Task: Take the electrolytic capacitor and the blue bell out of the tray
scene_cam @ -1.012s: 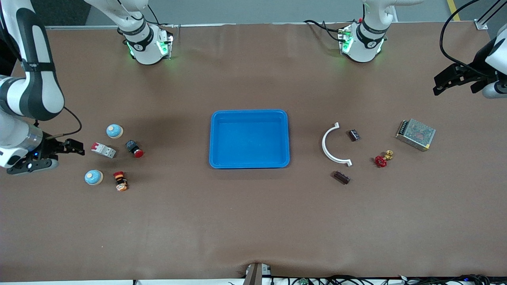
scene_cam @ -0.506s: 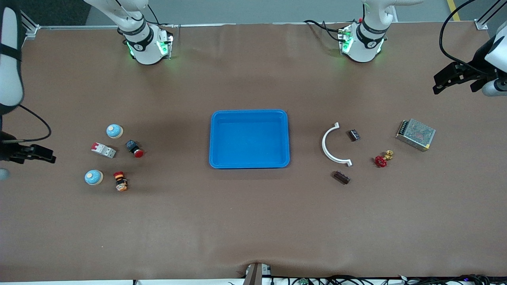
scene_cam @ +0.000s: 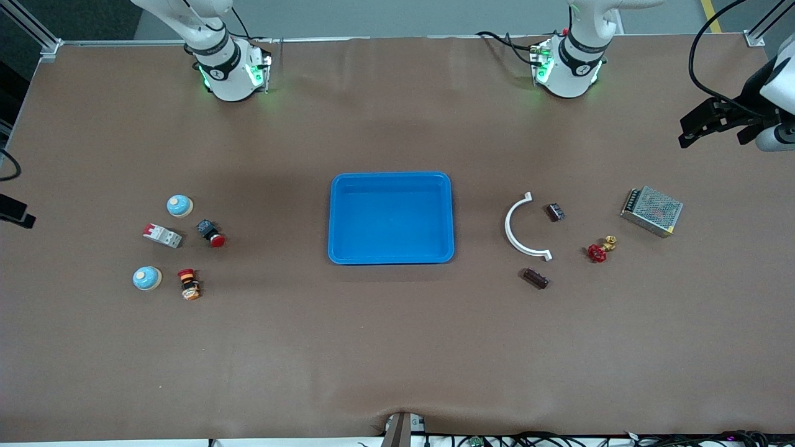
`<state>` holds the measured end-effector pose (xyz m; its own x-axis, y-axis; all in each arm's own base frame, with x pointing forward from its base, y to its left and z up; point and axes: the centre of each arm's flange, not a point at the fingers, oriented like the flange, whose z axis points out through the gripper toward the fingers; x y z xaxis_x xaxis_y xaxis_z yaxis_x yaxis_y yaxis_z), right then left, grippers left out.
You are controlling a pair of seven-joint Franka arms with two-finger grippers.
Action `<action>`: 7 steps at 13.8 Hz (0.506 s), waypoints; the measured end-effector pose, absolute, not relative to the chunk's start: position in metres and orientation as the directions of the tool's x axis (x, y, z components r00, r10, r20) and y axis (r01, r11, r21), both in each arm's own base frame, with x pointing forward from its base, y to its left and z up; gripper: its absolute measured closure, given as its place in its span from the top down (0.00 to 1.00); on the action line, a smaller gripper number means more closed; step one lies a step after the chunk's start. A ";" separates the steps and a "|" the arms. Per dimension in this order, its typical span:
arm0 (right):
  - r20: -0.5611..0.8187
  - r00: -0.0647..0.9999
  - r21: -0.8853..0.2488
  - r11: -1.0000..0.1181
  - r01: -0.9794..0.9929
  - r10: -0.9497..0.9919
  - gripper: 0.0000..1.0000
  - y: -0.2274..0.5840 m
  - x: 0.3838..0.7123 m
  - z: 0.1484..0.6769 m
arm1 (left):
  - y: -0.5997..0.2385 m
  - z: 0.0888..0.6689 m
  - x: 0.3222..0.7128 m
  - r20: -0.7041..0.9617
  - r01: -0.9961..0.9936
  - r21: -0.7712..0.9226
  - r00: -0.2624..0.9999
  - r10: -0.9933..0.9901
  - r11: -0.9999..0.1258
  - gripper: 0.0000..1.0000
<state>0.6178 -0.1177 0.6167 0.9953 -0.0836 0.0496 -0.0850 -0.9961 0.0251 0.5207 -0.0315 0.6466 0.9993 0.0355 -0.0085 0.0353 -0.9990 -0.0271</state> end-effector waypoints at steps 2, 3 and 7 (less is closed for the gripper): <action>0.055 0.991 0.023 -0.992 -0.122 -0.120 1.00 -0.116 0.608 0.634 | -0.031 0.646 0.521 -0.009 0.035 -0.027 0.999 0.036 -0.999 1.00; 0.049 0.989 0.021 -0.990 -0.143 -0.142 1.00 -0.115 0.603 0.640 | -0.031 0.646 0.521 -0.009 0.035 -0.027 0.999 0.036 -0.999 1.00; 0.057 0.987 0.017 -0.988 -0.153 -0.151 1.00 -0.103 0.575 0.675 | -0.031 0.646 0.521 -0.010 0.036 -0.027 0.999 0.036 -0.999 1.00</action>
<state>0.5752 -0.1027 0.6749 0.9868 -0.1514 0.0567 -0.1526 -0.9881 0.0173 0.5207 -0.0311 0.6460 0.9993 0.0363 -0.0099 0.0360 -0.9990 -0.0272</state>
